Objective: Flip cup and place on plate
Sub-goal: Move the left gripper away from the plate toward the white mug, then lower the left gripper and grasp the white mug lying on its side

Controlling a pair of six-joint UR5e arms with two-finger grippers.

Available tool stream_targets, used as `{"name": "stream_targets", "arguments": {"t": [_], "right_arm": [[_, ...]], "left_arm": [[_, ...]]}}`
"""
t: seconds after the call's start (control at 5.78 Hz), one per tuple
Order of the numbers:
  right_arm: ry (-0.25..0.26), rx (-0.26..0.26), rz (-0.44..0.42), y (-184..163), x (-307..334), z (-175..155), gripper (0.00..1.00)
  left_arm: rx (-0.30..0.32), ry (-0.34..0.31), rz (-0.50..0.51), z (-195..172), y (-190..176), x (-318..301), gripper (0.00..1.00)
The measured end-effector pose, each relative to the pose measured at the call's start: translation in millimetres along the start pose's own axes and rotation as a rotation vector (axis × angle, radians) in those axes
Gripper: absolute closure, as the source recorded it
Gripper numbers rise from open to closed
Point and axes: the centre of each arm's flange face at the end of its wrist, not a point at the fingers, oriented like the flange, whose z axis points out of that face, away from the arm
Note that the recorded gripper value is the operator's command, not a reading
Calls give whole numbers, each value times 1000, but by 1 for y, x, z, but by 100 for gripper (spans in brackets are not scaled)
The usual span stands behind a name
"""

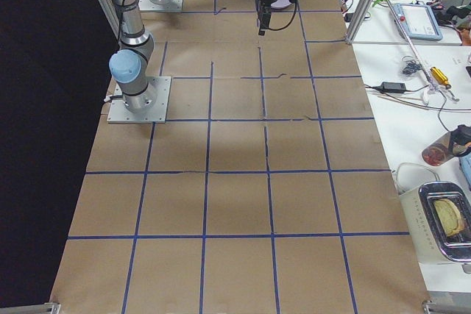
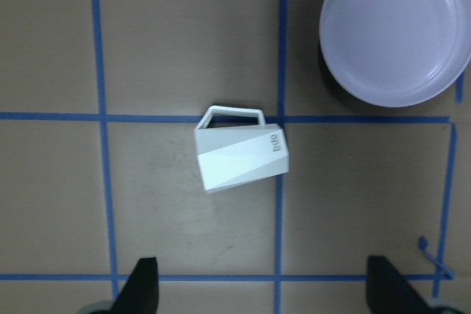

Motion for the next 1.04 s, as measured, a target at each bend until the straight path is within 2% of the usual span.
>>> {"name": "stream_targets", "arguments": {"t": [0.17, 0.35, 0.52, 0.69, 1.04], "right_arm": [[0, 0, 0, 0, 0, 0, 0], [0, 0, 0, 0, 0, 0, 0], [0, 0, 0, 0, 0, 0, 0], [0, 0, 0, 0, 0, 0, 0], [0, 0, 0, 0, 0, 0, 0]], "left_arm": [[-4, 21, 25, 8, 14, -39, 1], [3, 77, 41, 20, 19, -56, 1], [18, 196, 42, 44, 22, -82, 1], [34, 354, 21, 84, 28, -123, 1], [108, 733, -30, 187, 37, -190, 1]]}}
